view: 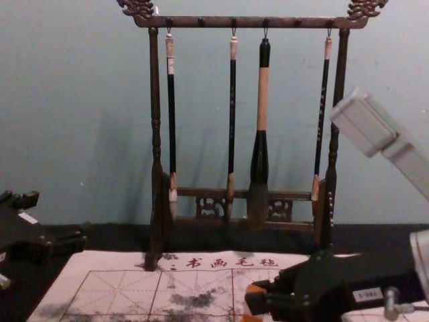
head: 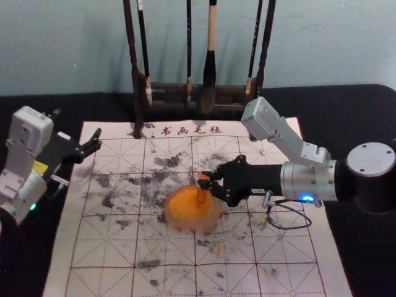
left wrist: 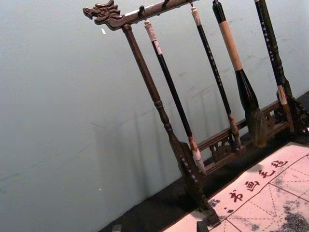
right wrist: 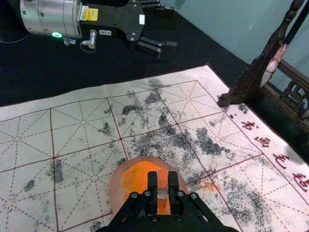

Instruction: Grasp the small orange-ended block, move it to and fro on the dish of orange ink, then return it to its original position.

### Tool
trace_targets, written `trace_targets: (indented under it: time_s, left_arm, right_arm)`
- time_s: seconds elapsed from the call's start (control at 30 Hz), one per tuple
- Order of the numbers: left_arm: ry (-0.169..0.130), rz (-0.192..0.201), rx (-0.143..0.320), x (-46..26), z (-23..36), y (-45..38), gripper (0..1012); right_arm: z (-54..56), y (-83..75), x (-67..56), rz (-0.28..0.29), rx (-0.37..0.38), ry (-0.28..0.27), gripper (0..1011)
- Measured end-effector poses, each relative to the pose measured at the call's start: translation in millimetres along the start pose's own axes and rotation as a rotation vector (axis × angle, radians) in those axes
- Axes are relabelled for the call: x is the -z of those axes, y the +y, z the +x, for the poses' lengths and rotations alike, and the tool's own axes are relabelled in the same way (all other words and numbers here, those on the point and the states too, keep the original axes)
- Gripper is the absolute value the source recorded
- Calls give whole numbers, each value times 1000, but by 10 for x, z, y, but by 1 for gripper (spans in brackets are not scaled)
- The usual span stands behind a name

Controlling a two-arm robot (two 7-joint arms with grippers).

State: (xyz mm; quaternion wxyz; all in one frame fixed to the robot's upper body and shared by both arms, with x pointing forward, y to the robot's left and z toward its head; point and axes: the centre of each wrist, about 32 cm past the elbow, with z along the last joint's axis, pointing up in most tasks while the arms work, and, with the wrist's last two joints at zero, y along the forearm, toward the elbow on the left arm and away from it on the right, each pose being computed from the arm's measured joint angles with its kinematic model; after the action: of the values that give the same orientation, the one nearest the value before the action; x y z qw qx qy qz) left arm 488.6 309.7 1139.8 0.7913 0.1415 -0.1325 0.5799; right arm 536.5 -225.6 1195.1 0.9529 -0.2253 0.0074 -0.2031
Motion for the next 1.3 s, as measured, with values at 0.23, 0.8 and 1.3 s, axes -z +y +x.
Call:
trace_targets:
  time_s: [0.23, 0.8, 1.3]
  left_arm:
    - [0, 0, 0, 0, 0, 0, 1001]
    - [0, 0, 0, 0, 0, 0, 1001]
    - [0, 0, 0, 0, 0, 0, 1001]
  right_arm:
    - [-25, -45, 28, -5, -7, -1, 129]
    - [-105, -74, 60, -3, -33, 9, 129]
    - [-142, 8, 51, 3, -60, 15, 129]
